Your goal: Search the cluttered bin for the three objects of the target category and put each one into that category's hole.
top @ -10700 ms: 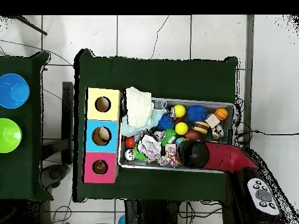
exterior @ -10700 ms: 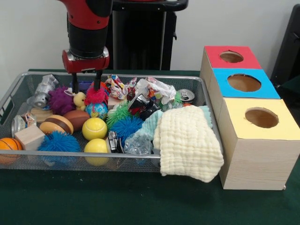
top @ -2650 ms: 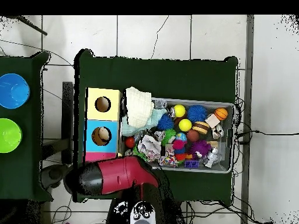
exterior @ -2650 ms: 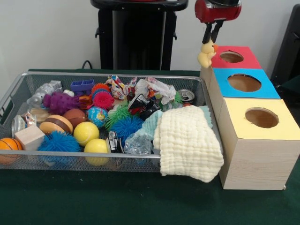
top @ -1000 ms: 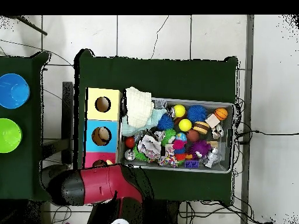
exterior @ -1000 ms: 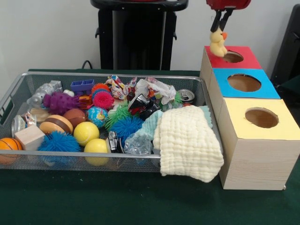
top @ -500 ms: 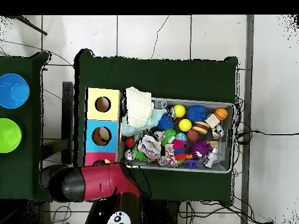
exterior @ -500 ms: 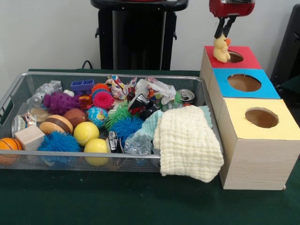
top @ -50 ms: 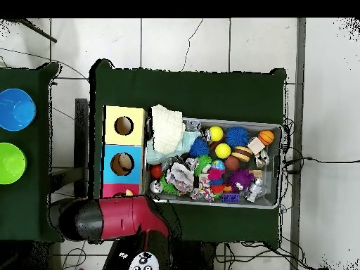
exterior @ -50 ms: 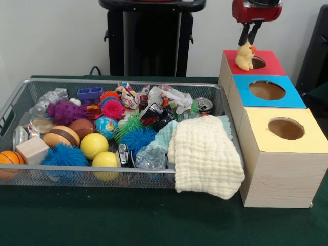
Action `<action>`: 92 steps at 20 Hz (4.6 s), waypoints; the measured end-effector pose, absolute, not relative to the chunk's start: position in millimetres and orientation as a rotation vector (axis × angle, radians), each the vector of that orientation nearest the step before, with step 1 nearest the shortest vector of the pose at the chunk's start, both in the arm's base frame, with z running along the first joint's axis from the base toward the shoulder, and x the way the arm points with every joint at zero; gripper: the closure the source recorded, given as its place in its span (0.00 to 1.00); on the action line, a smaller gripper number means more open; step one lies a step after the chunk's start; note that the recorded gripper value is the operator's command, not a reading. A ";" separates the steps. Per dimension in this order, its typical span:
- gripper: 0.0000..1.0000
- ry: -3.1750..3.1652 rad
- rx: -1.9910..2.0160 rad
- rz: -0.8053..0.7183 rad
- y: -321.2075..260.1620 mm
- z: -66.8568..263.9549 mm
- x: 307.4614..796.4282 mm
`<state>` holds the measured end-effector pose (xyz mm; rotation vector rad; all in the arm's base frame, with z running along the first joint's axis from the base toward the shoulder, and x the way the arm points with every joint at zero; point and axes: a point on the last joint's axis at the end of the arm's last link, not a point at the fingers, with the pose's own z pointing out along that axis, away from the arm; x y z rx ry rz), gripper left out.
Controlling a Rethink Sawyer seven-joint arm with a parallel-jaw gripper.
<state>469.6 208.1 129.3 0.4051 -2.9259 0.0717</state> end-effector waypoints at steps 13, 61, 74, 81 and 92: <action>1.00 -2.936 0.335 0.018 219.2 132.6 474.1; 1.00 -2.836 0.350 0.120 228.5 135.6 458.0; 1.00 -2.931 0.378 0.136 231.0 125.4 468.6; 0.00 -2.931 0.378 0.136 230.9 125.2 468.6; 0.00 -2.931 0.379 0.136 230.9 125.2 468.5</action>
